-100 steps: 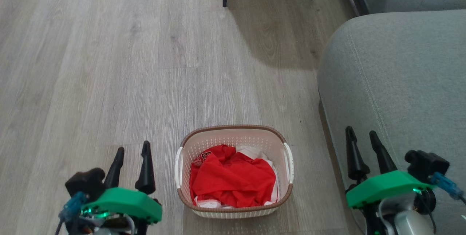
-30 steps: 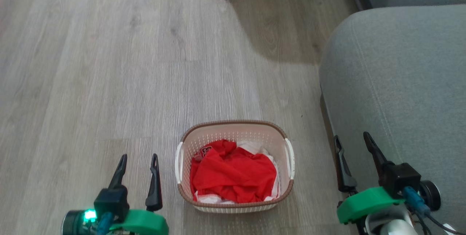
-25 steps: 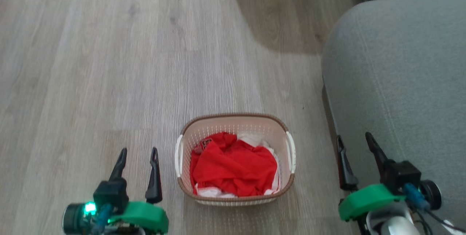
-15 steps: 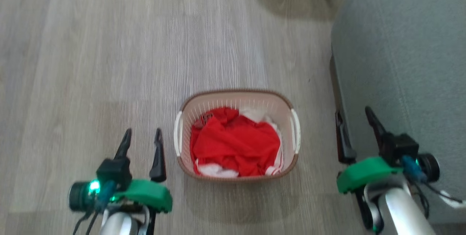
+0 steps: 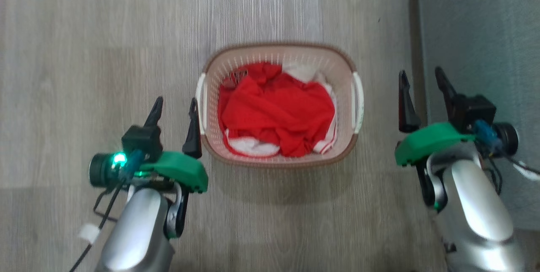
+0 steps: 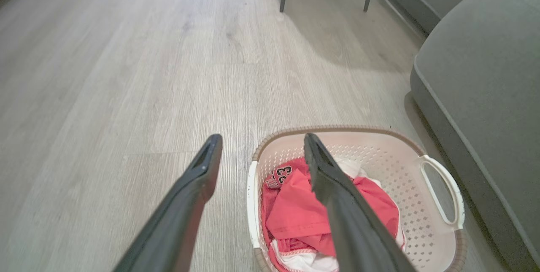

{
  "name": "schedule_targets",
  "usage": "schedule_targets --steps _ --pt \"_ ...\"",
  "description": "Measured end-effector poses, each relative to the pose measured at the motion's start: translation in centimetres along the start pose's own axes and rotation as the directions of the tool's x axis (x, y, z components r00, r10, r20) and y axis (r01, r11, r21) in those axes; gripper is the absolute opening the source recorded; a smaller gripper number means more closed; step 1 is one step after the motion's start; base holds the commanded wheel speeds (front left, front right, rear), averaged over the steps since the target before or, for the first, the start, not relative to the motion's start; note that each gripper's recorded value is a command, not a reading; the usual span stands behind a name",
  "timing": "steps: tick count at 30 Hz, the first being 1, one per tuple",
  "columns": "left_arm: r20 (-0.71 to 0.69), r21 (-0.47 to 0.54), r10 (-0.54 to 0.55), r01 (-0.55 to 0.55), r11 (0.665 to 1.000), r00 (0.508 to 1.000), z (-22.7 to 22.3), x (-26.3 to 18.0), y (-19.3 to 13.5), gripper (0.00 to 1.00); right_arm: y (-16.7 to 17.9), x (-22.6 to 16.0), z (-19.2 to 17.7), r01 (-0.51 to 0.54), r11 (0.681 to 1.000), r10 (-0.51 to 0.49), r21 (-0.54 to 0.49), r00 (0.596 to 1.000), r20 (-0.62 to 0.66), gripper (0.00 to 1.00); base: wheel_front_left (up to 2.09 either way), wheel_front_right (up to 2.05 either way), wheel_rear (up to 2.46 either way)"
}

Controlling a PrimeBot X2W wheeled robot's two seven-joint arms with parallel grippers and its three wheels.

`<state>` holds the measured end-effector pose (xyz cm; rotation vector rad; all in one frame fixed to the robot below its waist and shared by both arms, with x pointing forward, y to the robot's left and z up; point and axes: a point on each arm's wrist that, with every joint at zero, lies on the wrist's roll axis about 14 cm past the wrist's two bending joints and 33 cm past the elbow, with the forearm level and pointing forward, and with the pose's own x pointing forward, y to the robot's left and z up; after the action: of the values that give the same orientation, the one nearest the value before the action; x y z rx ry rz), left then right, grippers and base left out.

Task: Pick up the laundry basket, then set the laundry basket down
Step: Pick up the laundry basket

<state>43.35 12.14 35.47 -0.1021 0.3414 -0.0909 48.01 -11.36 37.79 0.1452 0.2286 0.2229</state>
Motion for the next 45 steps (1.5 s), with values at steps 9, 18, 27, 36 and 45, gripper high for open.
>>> schedule_targets --steps 9,18,27,36,45 --pt "-0.155 -0.024 -0.026 0.023 0.999 0.988 -5.5 3.1 -0.3 1.00 -0.9 2.9 -6.1 0.002 1.000 -0.001 0.008 0.989 -0.145 1.00 0.00 0.00 0.00" --pt "-0.270 -0.042 -0.056 0.047 0.998 0.961 -9.9 5.0 -0.5 1.00 -1.3 4.6 -11.9 -0.001 1.000 0.008 0.026 0.960 -0.281 1.00 0.00 0.00 0.00" --pt "-0.359 -0.022 -0.030 0.023 0.999 0.933 -13.5 7.3 1.0 1.00 -1.5 6.9 -16.2 -0.008 0.999 0.021 0.039 0.933 -0.359 1.00 0.00 0.00 0.00" --pt "-0.436 -0.005 -0.026 0.026 1.000 0.899 -16.9 8.6 1.6 1.00 -1.7 8.0 -19.4 -0.008 0.999 0.029 0.053 0.913 -0.406 1.00 0.00 0.00 0.00" --pt "-0.474 0.010 -0.036 0.046 0.999 0.880 -18.9 9.8 2.0 1.00 -1.4 8.7 -22.4 -0.017 0.997 0.047 0.071 0.890 -0.453 1.00 0.00 0.00 0.00"
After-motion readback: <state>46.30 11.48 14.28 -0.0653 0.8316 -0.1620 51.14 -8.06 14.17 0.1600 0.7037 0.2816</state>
